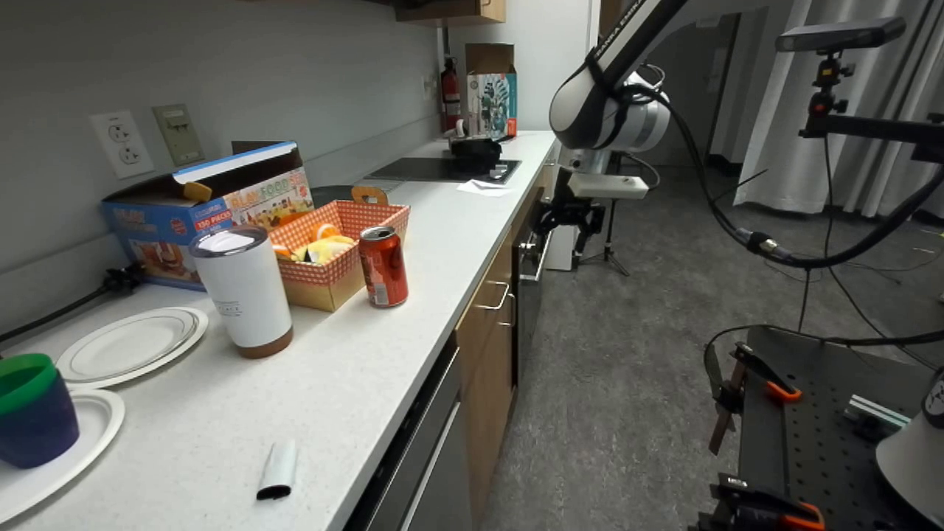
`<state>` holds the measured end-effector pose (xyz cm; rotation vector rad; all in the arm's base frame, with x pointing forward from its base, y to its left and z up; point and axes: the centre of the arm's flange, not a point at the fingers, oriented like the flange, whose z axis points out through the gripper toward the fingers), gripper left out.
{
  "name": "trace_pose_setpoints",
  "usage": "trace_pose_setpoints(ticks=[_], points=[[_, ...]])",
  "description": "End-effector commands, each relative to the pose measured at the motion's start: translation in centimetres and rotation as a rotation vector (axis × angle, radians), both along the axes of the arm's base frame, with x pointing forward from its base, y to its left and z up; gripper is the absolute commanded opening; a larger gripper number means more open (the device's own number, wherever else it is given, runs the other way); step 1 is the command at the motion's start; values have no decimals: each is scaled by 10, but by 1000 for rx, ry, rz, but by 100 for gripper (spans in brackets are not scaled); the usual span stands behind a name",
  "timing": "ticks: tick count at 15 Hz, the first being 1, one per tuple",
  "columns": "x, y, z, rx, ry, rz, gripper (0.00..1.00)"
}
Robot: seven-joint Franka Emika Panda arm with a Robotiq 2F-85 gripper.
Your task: Open the top drawer and remove the green object
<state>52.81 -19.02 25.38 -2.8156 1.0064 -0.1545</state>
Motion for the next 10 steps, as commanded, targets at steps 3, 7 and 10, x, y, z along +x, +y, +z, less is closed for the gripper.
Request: trace_pose_setpoints(ticks=[3, 7, 10], points=[[19, 0, -22, 17, 9, -10, 100], [24, -3, -23, 16, 4, -14, 100], [30, -10, -40, 25, -13, -8, 100]])
